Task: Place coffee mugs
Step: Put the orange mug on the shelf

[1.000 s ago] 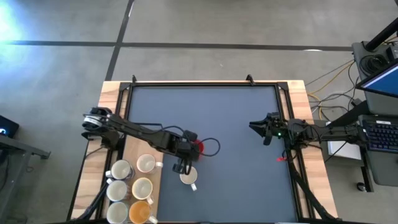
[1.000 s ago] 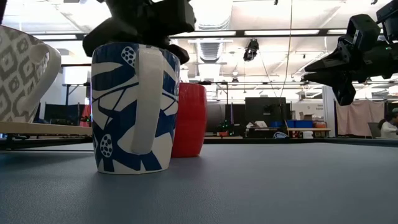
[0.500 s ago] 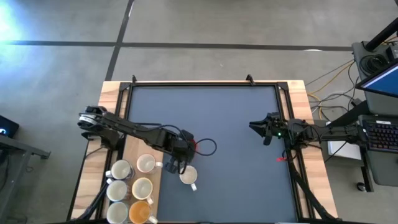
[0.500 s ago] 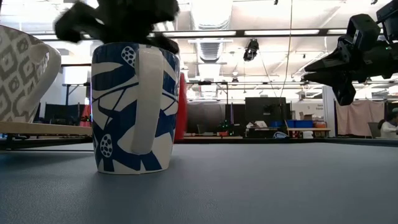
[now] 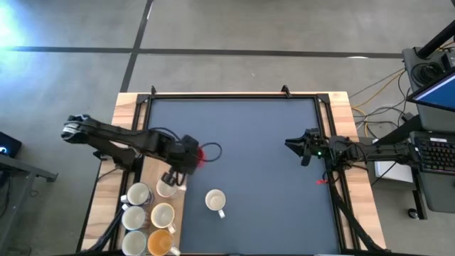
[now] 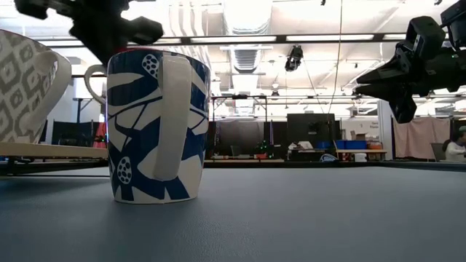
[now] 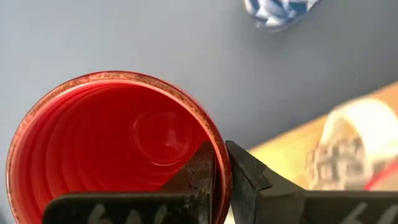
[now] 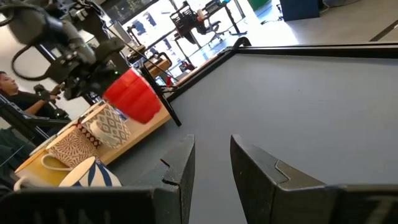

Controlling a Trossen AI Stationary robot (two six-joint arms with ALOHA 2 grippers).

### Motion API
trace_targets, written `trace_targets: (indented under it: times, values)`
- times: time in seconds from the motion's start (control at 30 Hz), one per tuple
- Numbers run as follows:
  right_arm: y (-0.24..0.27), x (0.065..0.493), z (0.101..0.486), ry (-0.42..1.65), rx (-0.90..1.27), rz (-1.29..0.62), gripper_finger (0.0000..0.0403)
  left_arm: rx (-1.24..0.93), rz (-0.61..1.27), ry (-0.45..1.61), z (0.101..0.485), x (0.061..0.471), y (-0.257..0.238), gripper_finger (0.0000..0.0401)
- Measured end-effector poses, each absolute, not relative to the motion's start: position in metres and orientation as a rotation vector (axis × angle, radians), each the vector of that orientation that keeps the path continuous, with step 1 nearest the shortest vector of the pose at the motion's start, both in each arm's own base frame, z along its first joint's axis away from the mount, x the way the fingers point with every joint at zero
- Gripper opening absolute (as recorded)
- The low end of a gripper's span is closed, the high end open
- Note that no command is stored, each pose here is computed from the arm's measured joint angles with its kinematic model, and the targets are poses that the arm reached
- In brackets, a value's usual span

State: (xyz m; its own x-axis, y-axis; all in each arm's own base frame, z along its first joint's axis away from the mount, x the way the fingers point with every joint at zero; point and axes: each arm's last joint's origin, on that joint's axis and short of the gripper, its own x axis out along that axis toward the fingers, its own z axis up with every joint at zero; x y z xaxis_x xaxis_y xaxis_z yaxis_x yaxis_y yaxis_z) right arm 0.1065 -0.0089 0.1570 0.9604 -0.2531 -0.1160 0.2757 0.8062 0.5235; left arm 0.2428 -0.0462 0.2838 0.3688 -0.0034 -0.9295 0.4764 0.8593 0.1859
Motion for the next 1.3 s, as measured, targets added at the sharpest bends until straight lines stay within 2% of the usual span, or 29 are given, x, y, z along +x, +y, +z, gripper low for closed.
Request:
trace_targets:
  times: [0.2,0.47,0.67,0.9,1.3]
  values:
    - [-0.009,0.106,0.157,0.041,0.567,-0.283,0.0091,0.432,-0.29,1.15,0.285,0.207,-0.036,0.0009]
    - [-0.009,0.106,0.157,0.041,0.567,-0.283,0.0091,0.332,-0.246,1.26,0.285,0.162,-0.028,0.0009]
    - [-0.009,0.106,0.157,0.041,0.566,-0.283,0.0091,0.173,-0.222,1.322,0.293,0.132,-0.026,0.0009]
    - [-0.009,0.106,0.157,0.041,0.566,-0.283,0.0091,0.05,-0.204,1.294,0.294,0.099,-0.03,0.0009]
    - [-0.009,0.106,0.157,0.041,0.567,-0.283,0.0091,-0.03,-0.245,1.349,0.275,0.076,-0.046,0.0009]
